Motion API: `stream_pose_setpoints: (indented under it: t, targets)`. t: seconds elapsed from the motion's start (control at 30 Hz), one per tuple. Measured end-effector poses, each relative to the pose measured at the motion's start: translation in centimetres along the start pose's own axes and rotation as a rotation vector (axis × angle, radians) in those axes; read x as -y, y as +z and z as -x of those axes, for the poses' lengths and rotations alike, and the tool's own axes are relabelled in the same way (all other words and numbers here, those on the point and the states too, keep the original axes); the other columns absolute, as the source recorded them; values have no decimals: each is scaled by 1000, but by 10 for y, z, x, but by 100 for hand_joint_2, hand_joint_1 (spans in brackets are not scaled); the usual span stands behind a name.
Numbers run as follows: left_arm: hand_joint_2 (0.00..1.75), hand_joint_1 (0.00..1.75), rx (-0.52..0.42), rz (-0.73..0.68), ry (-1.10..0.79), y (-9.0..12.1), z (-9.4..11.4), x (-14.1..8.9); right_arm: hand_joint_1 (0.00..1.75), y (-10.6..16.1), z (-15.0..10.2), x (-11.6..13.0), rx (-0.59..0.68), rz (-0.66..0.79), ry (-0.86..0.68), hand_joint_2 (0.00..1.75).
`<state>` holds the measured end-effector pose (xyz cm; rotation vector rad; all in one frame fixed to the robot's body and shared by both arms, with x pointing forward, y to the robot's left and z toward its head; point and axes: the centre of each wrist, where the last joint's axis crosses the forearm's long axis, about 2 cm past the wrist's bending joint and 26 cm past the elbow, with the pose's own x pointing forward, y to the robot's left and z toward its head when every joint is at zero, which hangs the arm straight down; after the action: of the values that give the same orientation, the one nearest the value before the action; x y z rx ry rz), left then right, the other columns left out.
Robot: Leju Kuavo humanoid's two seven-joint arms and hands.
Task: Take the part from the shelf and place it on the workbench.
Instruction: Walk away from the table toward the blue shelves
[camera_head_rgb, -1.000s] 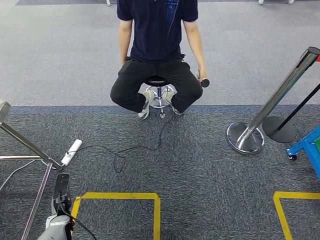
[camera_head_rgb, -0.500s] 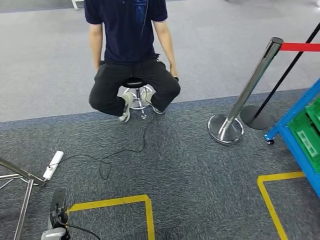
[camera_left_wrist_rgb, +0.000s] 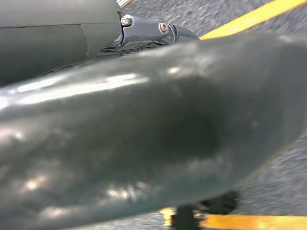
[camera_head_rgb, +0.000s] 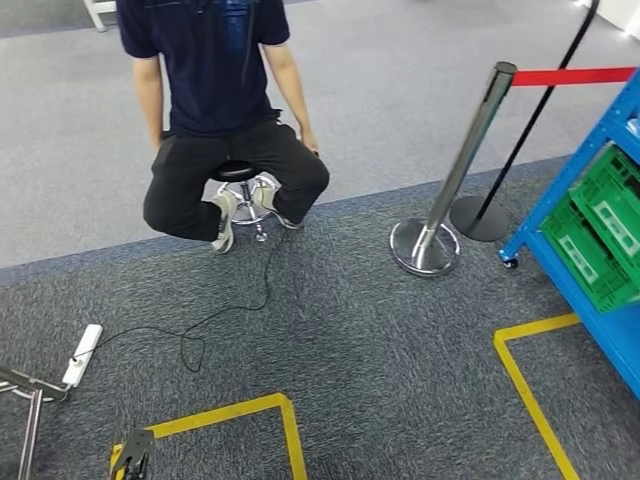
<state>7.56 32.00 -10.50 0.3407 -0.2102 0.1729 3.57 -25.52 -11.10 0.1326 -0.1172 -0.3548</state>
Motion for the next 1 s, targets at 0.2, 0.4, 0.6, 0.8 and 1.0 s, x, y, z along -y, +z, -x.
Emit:
stream_pose_setpoints:
  t: [0.2, 0.4, 0.6, 0.8, 1.0]
  targets:
    - [0, 0, -27, 16, -24, 1, 11, 1, 0, 0, 0, 0, -4, 2, 3, 0]
    - [0, 0, -64, 30, -26, 1, 20, -1, 0, 0, 1, 0, -8, 1, 4, 0]
    - [175, 0, -74, 1, -55, 2, 21, 2, 0, 0, 4, 1, -13, 3, 6, 0]
    - [44, 0, -45, 36, -131, 2, 22, 3, 0, 0, 4, -1, -15, -4, 15, 0]
    - [0, 0, -33, 52, -198, 3, 19, 7, 0, 0, 2, -2, -17, -7, 33, 0]
